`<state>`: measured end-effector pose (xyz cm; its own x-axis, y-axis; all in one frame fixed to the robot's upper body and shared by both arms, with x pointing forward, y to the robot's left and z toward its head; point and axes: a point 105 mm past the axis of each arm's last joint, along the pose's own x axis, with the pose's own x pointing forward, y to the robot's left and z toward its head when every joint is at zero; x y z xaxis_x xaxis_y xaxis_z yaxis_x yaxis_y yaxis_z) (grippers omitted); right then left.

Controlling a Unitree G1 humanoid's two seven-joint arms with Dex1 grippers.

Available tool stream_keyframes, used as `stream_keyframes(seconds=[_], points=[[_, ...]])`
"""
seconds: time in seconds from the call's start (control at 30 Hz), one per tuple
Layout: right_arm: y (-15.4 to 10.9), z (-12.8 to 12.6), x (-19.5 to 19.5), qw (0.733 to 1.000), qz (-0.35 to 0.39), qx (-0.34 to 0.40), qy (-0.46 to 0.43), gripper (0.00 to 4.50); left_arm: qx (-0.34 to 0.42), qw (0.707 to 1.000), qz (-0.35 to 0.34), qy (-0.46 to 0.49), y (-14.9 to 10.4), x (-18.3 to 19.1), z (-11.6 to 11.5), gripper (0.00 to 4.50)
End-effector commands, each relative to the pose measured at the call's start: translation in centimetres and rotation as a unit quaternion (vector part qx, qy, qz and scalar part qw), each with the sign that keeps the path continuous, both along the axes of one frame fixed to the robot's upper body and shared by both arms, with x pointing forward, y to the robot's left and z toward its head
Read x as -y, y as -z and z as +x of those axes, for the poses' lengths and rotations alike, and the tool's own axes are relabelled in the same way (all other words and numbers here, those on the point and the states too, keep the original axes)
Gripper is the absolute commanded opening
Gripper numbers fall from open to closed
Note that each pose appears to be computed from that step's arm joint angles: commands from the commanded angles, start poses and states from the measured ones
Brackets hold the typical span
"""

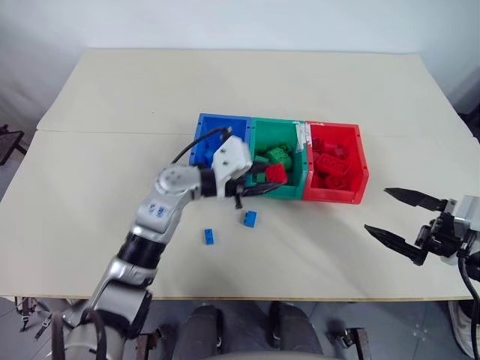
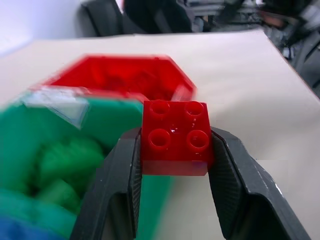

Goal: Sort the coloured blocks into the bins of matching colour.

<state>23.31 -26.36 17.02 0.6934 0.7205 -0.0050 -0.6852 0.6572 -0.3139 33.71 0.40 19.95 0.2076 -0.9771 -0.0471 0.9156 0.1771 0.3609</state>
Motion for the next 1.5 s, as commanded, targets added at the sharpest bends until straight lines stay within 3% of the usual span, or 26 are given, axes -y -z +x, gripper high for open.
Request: stream_keyframes(seconds=[0.03,0.23,0.43,0.73,0.83,0.97,1.1,1.23,1.5], points=[[-1.1,-0.9,0.6,0.998,0.004,0.038,0.041,4.50,0.019,0.999,-0.002,0.034,-1.0,3.6,0.7,1.48],[-0.6,-1.8,0.7,0.995,0.024,0.046,0.089,4.50,0.053,0.998,0.030,0.026,-1.1,8.0,2.8,1.48],[-0.9,-1.9,1.2,0.985,0.060,0.069,0.144,4.50,0.029,0.999,0.015,-0.002,-1.4,9.2,4.2,1.48],[-0.8,-0.7,0.2,0.986,0.075,0.076,0.130,4.50,0.046,0.999,0.018,0.019,-1.7,9.6,3.8,4.28],[-0.9,0.1,-0.3,0.988,0.076,0.078,0.112,4.50,0.062,0.998,0.010,0.030,-2.4,8.8,3.7,4.48],[-1.1,1.3,-1.6,0.992,0.077,0.078,0.067,4.50,0.098,0.994,-0.004,0.049,-2.8,5.8,3.3,4.48],[-1.2,2.5,-2.8,0.995,0.067,0.071,0.014,4.50,0.105,0.992,0.005,0.066,-1.2,0.8,1.6,4.48],[-0.9,3.5,-3.5,0.997,0.047,0.058,-0.036,4.50,0.124,0.992,-0.013,0.009,-0.5,-5.3,-0.7,4.48],[0.2,3.9,-5.1,0.990,0.013,0.026,-0.136,4.50,0.017,0.993,0.012,-0.115,4.3,-14.5,-6.3,4.48]])
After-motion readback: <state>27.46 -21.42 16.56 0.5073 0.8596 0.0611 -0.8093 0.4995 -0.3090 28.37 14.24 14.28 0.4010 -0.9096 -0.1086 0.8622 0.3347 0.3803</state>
